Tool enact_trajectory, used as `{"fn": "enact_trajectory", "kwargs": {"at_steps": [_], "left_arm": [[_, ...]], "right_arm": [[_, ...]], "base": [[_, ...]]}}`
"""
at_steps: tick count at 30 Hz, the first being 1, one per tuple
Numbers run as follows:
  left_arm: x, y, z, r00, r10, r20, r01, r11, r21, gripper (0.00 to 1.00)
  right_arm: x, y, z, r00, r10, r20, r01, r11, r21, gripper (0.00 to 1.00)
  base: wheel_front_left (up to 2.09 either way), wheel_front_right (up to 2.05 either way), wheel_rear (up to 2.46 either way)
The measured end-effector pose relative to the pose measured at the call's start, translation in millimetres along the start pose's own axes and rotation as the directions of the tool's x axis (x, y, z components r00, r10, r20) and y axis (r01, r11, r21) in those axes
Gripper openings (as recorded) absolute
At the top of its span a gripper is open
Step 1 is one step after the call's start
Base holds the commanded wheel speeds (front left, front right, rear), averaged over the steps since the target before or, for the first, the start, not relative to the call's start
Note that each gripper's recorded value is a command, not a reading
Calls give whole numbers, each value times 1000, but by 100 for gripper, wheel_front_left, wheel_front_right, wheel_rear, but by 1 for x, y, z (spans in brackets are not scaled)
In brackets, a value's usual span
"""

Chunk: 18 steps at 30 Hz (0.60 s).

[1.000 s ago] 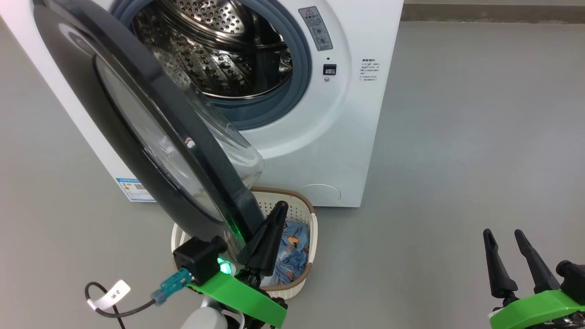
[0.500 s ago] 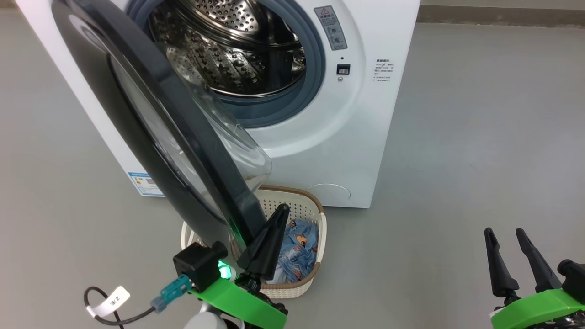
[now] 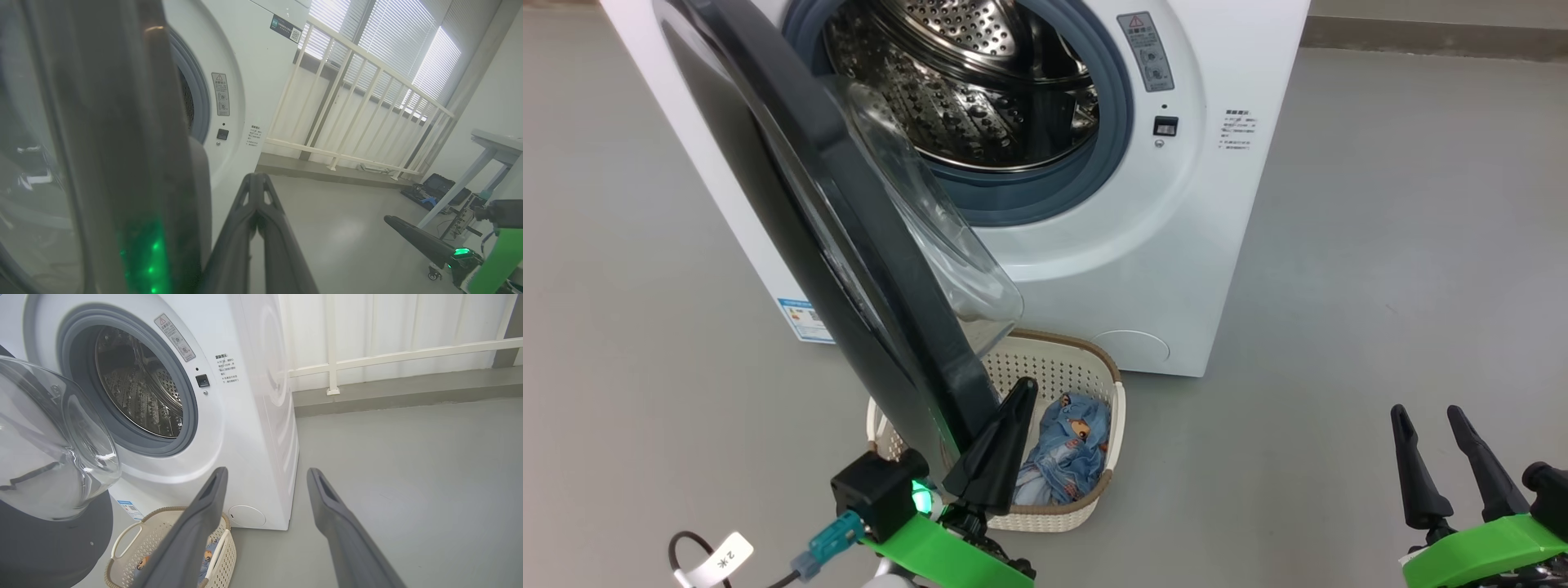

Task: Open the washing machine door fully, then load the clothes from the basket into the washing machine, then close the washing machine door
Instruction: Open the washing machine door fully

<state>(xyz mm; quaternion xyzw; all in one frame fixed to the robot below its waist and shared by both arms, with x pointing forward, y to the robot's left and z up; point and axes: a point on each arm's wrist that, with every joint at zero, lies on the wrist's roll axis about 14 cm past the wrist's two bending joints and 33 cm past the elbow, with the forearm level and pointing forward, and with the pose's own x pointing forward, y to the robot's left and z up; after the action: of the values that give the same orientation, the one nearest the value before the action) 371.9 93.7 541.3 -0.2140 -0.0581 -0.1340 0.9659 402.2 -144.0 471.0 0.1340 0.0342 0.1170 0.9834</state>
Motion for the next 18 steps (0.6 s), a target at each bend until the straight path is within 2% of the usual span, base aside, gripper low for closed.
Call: {"fn": "enact_trajectory", "kwargs": {"at_steps": [18], "left_arm": [[-23, 17, 5, 998, 64, 12, -65, 997, 44, 0]], "right_arm": [[12, 21, 1, 998, 60, 2, -60, 998, 2, 100]], "base": [[0, 0, 0]]}}
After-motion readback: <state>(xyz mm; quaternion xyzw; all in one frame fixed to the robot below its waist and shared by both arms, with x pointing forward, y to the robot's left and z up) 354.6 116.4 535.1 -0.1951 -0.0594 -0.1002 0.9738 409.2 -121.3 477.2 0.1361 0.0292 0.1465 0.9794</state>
